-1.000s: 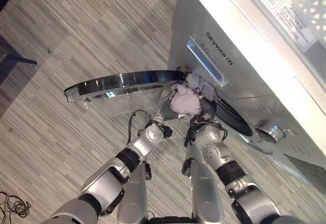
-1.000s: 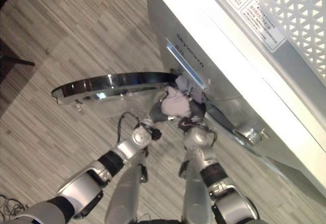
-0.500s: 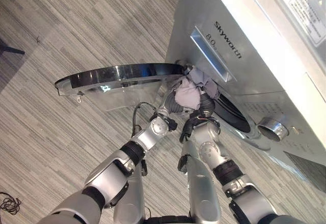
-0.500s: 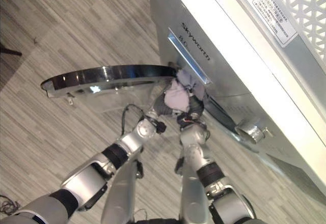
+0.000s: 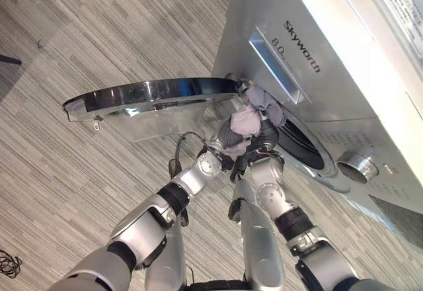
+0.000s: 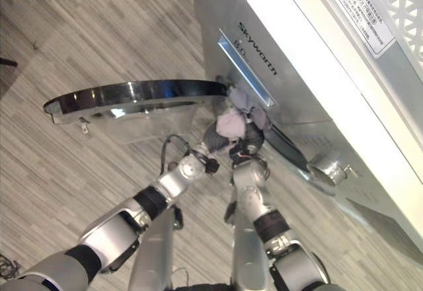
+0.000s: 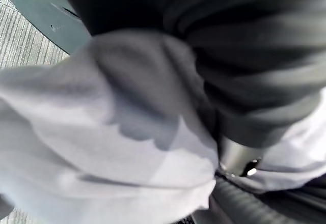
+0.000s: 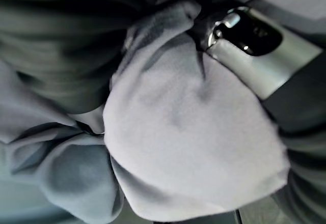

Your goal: Grab the laundry basket,head to the washer,open it,put in the laundry and shut it.

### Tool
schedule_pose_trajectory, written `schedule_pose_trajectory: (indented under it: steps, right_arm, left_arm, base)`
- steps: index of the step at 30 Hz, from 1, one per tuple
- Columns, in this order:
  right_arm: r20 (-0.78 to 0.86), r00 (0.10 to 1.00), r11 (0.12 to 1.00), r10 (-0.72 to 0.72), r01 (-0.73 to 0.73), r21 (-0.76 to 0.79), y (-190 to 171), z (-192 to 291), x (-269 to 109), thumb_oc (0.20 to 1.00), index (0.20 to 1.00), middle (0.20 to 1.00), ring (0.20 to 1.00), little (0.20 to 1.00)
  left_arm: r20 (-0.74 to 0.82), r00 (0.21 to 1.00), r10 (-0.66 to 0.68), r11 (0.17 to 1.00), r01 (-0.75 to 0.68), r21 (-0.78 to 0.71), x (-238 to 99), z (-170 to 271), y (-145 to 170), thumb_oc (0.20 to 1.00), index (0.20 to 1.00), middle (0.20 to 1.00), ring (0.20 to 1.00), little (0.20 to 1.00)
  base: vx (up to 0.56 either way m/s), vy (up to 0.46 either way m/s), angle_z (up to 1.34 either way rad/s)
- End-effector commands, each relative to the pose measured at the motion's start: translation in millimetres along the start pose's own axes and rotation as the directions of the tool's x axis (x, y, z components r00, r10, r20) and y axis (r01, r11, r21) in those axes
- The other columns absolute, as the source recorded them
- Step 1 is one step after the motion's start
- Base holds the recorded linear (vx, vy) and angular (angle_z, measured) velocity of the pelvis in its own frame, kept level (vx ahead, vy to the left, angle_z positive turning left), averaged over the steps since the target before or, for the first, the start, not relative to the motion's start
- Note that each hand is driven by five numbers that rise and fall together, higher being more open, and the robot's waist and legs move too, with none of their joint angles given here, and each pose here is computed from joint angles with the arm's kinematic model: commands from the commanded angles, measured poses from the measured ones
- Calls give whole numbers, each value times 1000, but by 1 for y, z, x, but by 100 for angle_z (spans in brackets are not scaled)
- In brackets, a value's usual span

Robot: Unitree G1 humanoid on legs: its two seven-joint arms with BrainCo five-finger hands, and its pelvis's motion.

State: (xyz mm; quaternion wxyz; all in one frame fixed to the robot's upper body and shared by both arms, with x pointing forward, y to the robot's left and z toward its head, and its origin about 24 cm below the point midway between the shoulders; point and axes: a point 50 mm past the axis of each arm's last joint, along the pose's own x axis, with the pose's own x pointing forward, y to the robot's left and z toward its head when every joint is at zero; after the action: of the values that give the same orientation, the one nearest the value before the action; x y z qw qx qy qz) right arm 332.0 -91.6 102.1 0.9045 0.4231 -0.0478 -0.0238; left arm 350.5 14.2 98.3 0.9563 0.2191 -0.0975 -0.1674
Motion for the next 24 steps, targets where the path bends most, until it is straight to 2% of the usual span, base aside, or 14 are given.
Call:
schedule_pose_trajectory:
  steps: [1, 3, 5, 6, 7, 18, 19, 22, 23, 24]
  right_arm:
    - [98, 984, 982, 150, -160, 101, 29, 16, -3, 200, 200, 200, 200, 200]
    - [50, 992, 990, 119, -122, 69, 12, 8, -6, 222, 222, 222, 222, 222]
    - [34, 994, 993, 106, -108, 52, 5, 5, -7, 548, 548, 548, 548, 548]
    - [7, 996, 996, 86, -86, 18, -7, 1, -11, 1000, 1000, 1000, 1000, 1000]
    - [6, 996, 996, 85, -86, 17, -7, 1, -11, 1000, 1000, 1000, 1000, 1000]
    - [-136, 987, 988, -85, 66, -140, -102, -17, -61, 1000, 1000, 1000, 1000, 1000]
    - [-136, 987, 988, -85, 66, -140, -102, -17, -61, 1000, 1000, 1000, 1000, 1000]
    - [-210, 962, 975, -175, 140, -172, -134, -26, -82, 1000, 1000, 1000, 1000, 1000]
    - [-210, 962, 975, -175, 139, -172, -134, -26, -82, 1000, 1000, 1000, 1000, 1000]
    - [-245, 941, 961, -235, 186, -207, -153, -30, -96, 1000, 1000, 1000, 1000, 1000]
  left_arm:
    - [111, 994, -4, 995, 15, -102, 7, 34, -23, 200, 200, 200, 200, 200]
    - [122, 992, 43, 992, -28, -122, 6, 33, -10, 200, 200, 200, 200, 200]
    - [128, 990, 53, 992, -37, -121, 6, 34, -7, 200, 200, 200, 200, 200]
    - [130, 989, 65, 991, -48, -125, 6, 32, -2, 200, 200, 200, 200, 200]
    - [130, 989, 65, 991, -49, -125, 5, 32, -2, 200, 200, 200, 200, 200]
    - [174, 978, 114, 988, -94, -124, 2, 32, 12, 200, 200, 200, 200, 200]
    - [174, 978, 114, 988, -93, -124, 2, 31, 12, 200, 200, 200, 200, 200]
    - [169, 979, 117, 988, -97, -121, 3, 29, 14, 200, 200, 200, 200, 200]
    - [169, 979, 117, 988, -97, -121, 3, 29, 14, 200, 200, 200, 200, 200]
    - [173, 978, 119, 988, -99, -119, 3, 29, 16, 200, 200, 200, 200, 200]
  base:
    - [0, 0, 0]
    - [0, 0, 0]
    - [0, 0, 0]
    - [0, 0, 0]
    - [0, 0, 0]
    - [-16, 5, 0]
    - [-63, 15, -2]
    - [-37, 10, -5]
    - [-45, 11, -6]
    - [-29, 14, -5]
